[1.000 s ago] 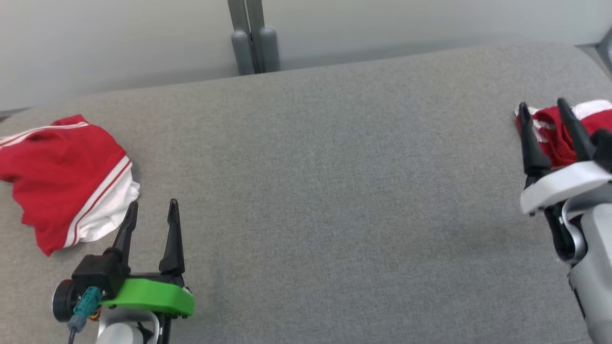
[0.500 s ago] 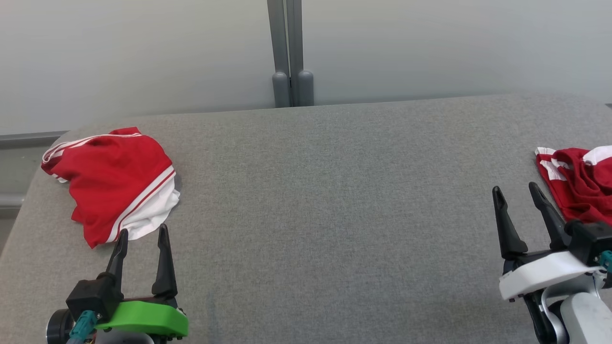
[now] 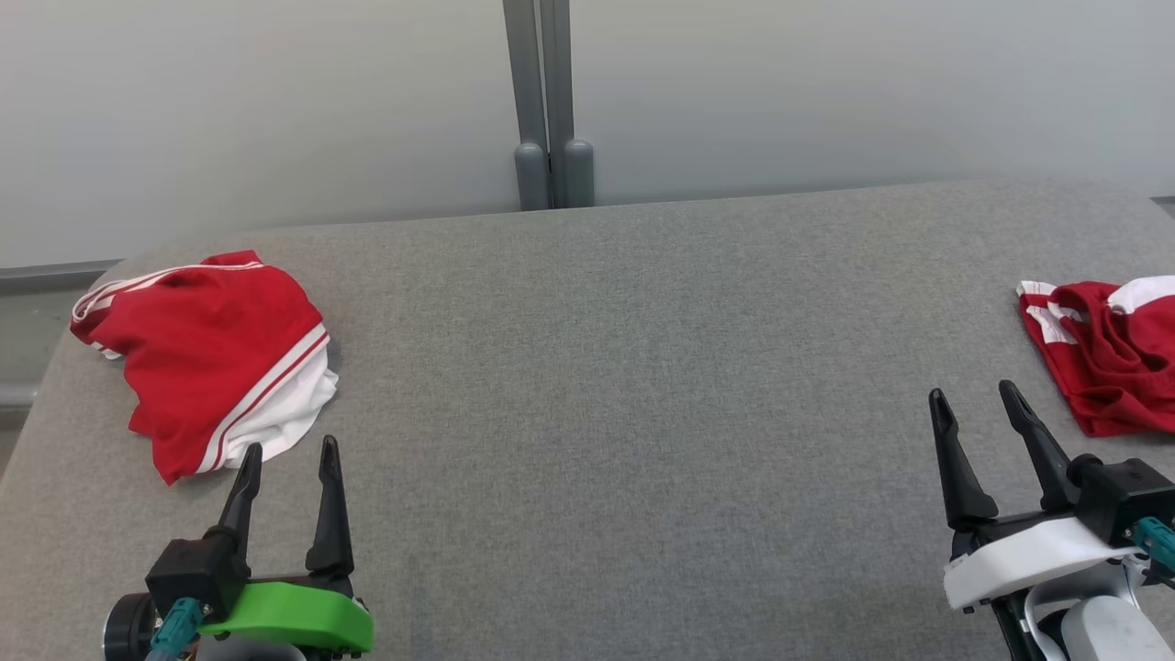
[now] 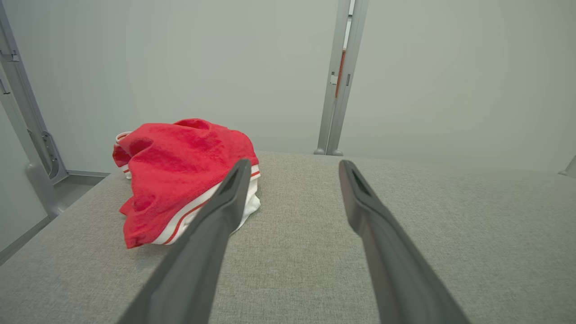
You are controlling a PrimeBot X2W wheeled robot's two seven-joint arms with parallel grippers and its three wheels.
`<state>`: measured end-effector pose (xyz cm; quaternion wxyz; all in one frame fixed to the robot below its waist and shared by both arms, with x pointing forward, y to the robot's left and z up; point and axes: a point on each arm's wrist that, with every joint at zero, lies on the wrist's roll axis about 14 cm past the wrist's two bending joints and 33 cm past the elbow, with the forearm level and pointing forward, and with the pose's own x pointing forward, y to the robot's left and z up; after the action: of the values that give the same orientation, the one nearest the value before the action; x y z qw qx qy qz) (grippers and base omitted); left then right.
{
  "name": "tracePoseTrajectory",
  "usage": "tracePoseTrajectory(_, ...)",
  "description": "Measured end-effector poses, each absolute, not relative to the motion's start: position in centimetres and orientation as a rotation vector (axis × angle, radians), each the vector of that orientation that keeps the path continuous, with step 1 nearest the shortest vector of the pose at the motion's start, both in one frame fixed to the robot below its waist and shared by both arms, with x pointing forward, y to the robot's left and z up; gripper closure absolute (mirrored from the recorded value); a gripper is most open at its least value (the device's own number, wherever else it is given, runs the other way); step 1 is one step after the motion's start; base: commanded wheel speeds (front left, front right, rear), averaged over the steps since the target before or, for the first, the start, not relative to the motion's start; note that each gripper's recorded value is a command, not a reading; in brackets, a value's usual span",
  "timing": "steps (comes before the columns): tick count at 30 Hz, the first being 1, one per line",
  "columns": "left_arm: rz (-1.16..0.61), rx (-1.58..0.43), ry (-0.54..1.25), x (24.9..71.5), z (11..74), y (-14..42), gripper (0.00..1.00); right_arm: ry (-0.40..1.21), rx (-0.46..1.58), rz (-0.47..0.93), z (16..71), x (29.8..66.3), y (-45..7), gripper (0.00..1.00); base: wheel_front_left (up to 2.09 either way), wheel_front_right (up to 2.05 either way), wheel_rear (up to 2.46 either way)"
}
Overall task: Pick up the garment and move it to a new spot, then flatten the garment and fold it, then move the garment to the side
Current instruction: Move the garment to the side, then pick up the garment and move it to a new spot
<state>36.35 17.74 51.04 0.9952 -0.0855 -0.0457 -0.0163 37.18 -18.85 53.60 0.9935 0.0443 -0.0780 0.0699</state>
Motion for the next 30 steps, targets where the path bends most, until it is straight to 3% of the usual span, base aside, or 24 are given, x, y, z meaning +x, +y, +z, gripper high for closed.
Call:
tracePoseTrajectory(15, -0.032, -0.181, -0.081, 36.5, 50.6, 17.7, 0.0, -0.14, 0.092, 0.162, 53.1, 37.6, -17.9, 0.0, 0.0, 0.0, 0.0)
tracePoseTrajectory(30, 0.206, -0.174, -0.097, 33.2, 50.6, 25.0, 0.0, -0.123, 0.125, 0.393, 52.9, 40.8, -9.3, 0.0, 0.0, 0.0, 0.0)
